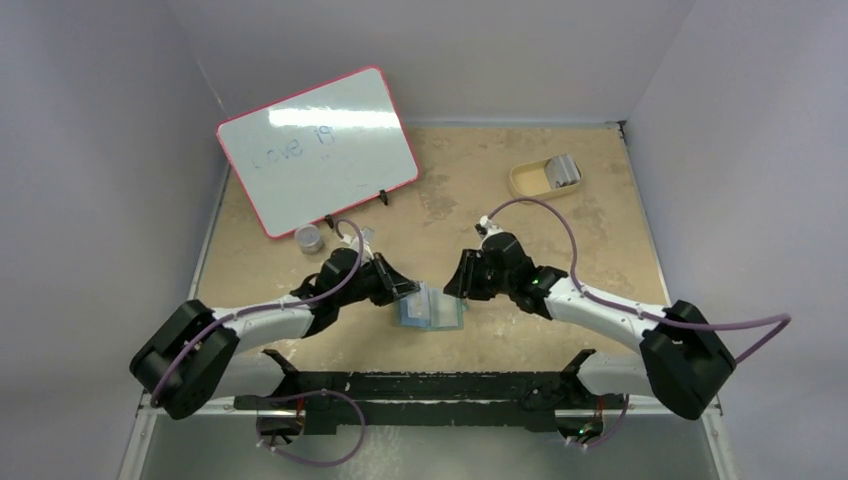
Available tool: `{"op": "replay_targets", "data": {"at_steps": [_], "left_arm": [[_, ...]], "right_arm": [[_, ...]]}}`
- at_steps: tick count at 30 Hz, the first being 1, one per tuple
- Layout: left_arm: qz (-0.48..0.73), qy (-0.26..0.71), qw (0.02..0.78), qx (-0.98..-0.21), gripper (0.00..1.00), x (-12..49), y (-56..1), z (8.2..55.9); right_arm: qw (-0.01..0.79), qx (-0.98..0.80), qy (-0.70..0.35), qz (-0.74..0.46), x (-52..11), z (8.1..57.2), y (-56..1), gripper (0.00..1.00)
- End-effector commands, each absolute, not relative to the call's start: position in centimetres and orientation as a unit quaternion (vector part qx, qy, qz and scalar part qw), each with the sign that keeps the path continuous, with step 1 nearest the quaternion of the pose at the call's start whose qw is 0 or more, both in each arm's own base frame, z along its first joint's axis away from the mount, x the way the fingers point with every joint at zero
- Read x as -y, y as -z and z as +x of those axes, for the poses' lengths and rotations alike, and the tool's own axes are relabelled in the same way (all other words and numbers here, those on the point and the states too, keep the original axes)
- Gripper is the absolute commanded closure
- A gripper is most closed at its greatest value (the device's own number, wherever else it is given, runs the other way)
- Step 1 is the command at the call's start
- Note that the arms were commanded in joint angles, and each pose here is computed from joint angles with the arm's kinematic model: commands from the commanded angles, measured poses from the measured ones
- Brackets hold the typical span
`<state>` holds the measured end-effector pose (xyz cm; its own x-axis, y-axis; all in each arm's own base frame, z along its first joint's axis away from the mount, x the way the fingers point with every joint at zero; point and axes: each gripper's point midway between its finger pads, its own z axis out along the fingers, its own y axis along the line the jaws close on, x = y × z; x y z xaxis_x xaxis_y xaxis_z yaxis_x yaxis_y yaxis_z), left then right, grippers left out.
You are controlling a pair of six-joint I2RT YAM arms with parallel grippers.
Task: Put the credit cards into the card holder
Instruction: Insert the credit card into the card holder.
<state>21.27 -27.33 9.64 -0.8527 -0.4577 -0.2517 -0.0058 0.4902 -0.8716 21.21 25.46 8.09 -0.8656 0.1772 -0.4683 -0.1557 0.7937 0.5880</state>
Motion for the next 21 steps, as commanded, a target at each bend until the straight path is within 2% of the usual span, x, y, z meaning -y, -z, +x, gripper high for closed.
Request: {"op": "replay_targets", "data": {"at_steps": [1, 10, 14, 21], "left_arm": [[-0.100, 0.515, 0.249, -0.814, 1.00, 28.6, -9.8, 21.7], [-0.112, 0.492, 0.241, -0.829, 1.00, 27.9, -4.6, 21.4], [-0.119, 0.534, 0.242, -0.802, 1.00, 28.5, -5.7, 21.4], [-0.119, 0.551, 0.237, -0.792, 1.00, 28.8, -6.5, 21.2]], "right_arm": [[0.261, -0.916, -0.306, -0.009, -25.7, 21.6, -7.1, 0.62], [0.242, -0.940, -0.242, -0.004, -24.0, 21.5, -4.0, 0.68], [0.239, -0.941, -0.238, -0.005, -23.8, 21.4, -3.5, 0.70], [0.234, -0.944, -0.231, -0.003, -23.6, 21.2, -2.8, 0.74]]}}
